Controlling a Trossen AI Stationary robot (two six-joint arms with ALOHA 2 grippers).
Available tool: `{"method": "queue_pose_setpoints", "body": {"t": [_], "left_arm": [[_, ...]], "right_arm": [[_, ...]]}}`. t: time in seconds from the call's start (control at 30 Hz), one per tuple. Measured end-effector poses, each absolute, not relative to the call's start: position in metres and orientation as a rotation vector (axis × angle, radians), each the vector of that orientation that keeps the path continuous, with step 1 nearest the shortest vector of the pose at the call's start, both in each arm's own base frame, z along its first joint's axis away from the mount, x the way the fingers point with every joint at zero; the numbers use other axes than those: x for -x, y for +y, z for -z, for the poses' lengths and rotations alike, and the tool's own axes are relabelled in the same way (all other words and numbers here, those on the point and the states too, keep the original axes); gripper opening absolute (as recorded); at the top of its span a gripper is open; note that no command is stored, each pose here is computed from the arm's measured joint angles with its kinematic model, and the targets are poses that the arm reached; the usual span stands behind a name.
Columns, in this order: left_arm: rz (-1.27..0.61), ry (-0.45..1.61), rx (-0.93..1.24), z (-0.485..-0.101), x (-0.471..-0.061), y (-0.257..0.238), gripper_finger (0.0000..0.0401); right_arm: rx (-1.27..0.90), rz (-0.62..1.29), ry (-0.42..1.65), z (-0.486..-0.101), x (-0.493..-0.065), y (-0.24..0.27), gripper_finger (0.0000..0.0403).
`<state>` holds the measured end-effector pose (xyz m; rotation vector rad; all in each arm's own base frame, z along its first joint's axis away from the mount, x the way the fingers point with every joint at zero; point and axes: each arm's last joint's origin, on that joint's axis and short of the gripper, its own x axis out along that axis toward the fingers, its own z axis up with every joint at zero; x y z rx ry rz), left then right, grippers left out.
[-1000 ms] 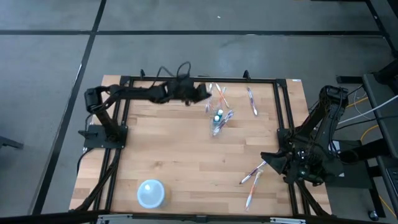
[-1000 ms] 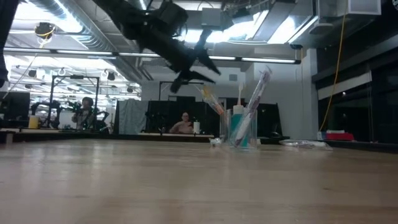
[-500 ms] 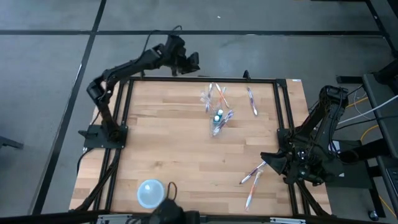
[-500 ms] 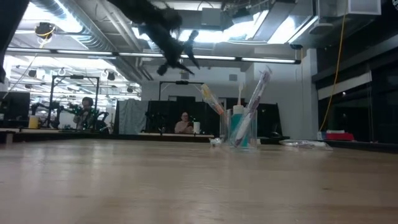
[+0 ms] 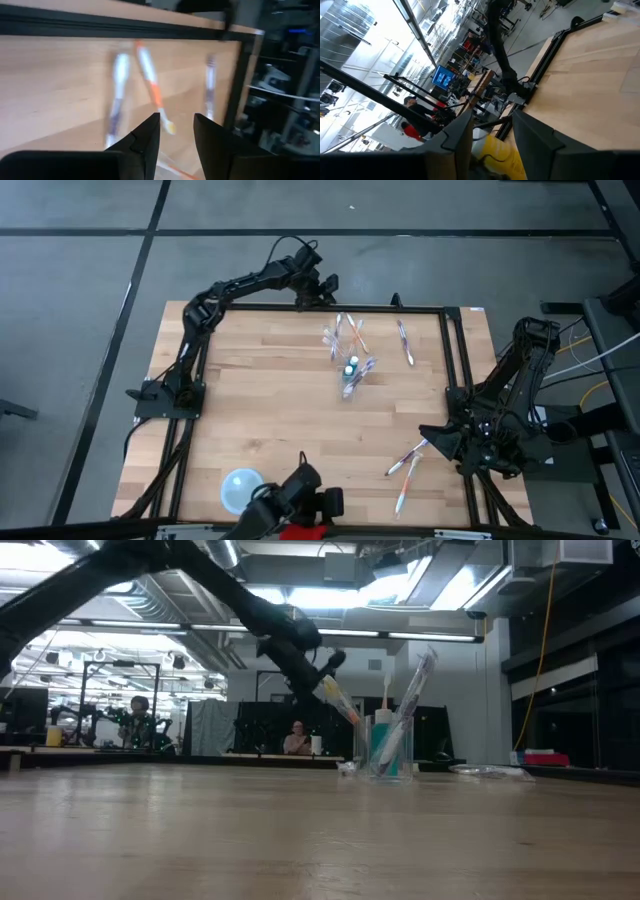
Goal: Pick & Place toothbrushing station
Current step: Put the purple toothbrush into the transparent organizer
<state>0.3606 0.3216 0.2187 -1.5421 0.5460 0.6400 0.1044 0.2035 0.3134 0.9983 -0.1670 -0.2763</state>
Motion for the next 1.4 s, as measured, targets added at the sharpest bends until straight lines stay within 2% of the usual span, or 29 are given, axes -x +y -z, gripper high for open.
{"method": "queue_pose_setpoints", "body": {"t": [0.33,0.57,0.8,1.2,1.4], "left_arm": [[-0.691,0.752,1.592,-0.167,-0.372,0.311,0.0113],[-0.639,0.808,1.588,-0.154,-0.387,0.296,0.0113],[-0.591,0.820,1.612,-0.153,-0.390,0.293,0.0113],[-0.337,0.814,1.806,-0.169,-0.395,0.294,0.0113],[-0.293,0.824,1.906,-0.166,-0.398,0.294,0.0113]], "right_arm": [[-1.002,0.280,-0.168,-0.314,-0.104,0.203,0.0142],[-1.011,0.299,-0.174,-0.314,-0.104,0.203,0.0142],[-1.014,0.313,-0.177,-0.314,-0.104,0.202,0.0142],[-1.012,0.317,-0.178,-0.314,-0.104,0.202,0.0142],[-0.994,0.318,-0.174,-0.314,-0.104,0.202,0.0142]]}}
